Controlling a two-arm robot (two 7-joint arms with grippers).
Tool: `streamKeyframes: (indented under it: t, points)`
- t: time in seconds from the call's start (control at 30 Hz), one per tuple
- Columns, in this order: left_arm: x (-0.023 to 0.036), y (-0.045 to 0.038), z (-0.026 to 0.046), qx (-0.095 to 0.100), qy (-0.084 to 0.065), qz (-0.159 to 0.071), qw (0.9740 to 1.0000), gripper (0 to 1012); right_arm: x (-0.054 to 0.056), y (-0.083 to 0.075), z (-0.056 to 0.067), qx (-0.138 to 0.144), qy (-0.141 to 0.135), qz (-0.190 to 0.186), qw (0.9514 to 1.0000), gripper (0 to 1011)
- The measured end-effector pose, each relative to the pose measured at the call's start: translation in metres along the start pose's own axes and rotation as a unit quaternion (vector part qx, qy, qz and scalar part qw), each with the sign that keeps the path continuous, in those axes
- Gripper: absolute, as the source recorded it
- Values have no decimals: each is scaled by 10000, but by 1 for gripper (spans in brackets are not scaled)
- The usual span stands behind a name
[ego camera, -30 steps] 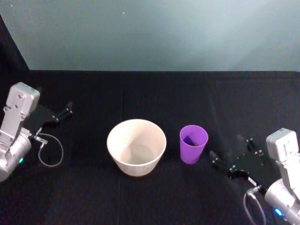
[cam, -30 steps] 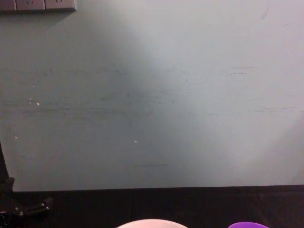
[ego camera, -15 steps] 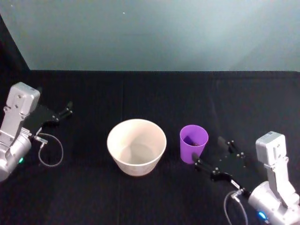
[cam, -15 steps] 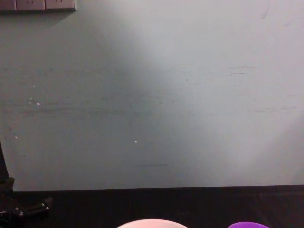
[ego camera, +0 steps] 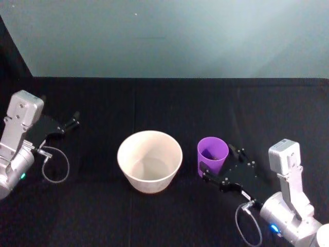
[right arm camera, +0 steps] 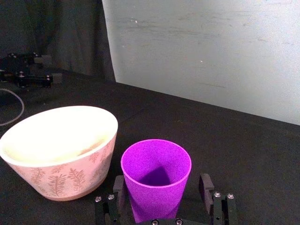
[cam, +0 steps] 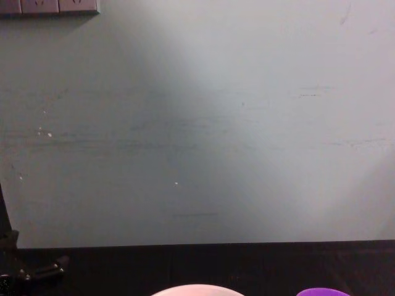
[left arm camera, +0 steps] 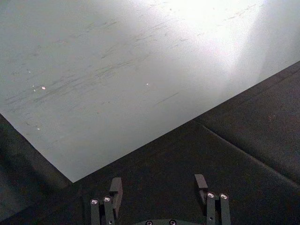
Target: Pick up the cup and pour the mung beans from the cup into the bowl.
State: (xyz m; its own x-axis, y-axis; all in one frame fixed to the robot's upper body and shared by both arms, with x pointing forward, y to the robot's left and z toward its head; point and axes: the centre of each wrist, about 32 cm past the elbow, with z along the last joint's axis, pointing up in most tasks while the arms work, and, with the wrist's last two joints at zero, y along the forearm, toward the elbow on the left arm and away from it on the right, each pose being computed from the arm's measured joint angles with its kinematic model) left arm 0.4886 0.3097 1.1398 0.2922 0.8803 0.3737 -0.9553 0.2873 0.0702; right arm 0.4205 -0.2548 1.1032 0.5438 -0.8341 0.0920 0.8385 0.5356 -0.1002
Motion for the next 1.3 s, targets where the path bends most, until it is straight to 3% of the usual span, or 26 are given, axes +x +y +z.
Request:
streamKeyframes:
  t: [0.77, 1.13, 1.3]
  points:
    - [0, 0, 0, 0, 0, 0, 10000, 1000, 15, 202, -22, 57, 128, 137, 9998, 996]
    - [0, 0, 0, 0, 0, 0, 10000, 1000, 11, 218, -14, 16, 164, 164, 9997, 758]
    - [0, 0, 0, 0, 0, 0, 10000, 1000, 10, 195, 68, 48, 110, 166, 9998, 732]
